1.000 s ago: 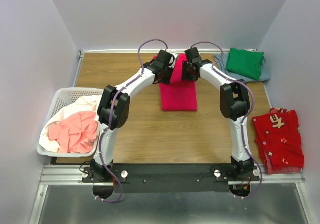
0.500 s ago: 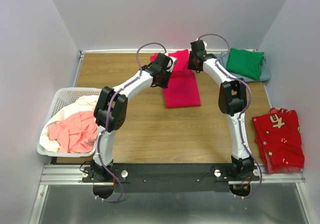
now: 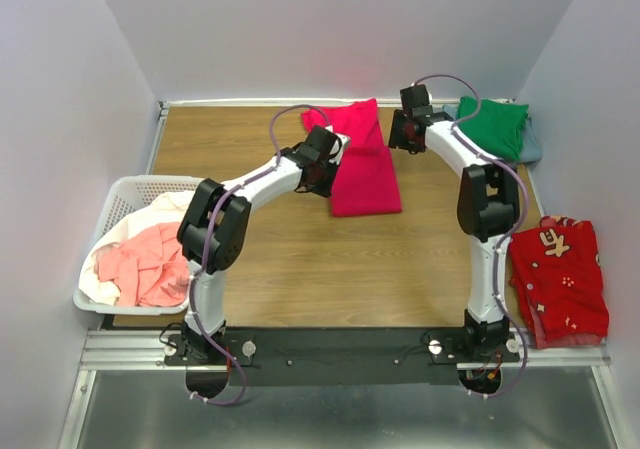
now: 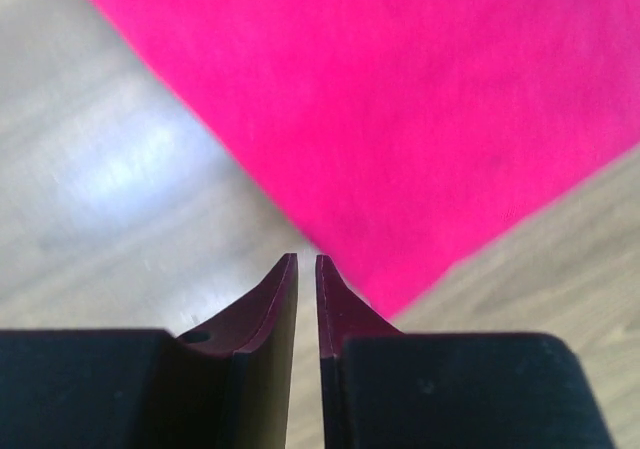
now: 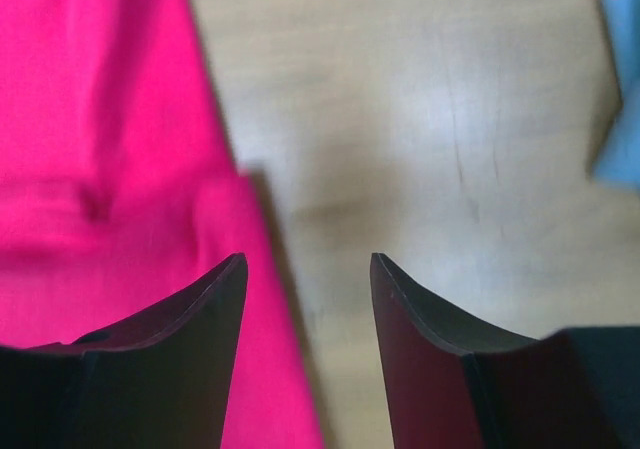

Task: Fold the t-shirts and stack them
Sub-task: Fold the tshirt

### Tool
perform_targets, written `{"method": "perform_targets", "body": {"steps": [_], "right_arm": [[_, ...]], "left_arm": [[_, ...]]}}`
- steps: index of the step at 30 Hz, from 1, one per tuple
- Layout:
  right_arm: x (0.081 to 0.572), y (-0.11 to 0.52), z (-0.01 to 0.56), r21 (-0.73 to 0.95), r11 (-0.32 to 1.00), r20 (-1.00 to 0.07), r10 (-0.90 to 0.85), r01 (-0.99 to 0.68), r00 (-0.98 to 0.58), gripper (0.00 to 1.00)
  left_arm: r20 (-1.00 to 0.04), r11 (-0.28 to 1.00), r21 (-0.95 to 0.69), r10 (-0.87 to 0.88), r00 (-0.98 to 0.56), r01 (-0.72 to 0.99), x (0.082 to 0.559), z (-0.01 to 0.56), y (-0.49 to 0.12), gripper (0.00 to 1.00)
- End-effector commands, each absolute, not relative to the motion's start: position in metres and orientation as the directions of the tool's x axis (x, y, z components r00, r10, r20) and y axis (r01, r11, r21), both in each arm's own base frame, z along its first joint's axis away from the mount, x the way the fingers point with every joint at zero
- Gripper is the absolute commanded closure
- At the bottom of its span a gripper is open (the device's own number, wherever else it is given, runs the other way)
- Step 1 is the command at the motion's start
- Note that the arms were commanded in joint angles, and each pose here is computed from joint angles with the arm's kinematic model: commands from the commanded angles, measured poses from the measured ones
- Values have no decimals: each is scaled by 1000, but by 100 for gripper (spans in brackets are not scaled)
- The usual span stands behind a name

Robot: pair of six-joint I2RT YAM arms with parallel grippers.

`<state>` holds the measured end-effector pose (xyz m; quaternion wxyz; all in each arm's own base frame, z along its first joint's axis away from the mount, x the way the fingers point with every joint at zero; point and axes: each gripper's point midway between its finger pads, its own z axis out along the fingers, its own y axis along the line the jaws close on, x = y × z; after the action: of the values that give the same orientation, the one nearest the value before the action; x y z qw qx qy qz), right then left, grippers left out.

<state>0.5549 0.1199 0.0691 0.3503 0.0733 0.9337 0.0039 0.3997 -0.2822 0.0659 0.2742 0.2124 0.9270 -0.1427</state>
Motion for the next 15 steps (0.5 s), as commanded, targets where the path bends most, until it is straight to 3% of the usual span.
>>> {"method": "perform_targets", "body": {"steps": [1,9,15], "right_arm": [[507,141,107,208,978,-618,129,-3,-775,37],[430,150,83,290,953,-495,74,-84,-866,35],[408,152,69,324,942,-455,72,-90,-887,35]], "left_arm": [[-653,830,-273,212,-727,487,390,102,-300,76],[-616,685,-450,226,-755,573,362,93,-325,75],[-563,687,-476,242,-790,549,348,67,-317,75]]}}
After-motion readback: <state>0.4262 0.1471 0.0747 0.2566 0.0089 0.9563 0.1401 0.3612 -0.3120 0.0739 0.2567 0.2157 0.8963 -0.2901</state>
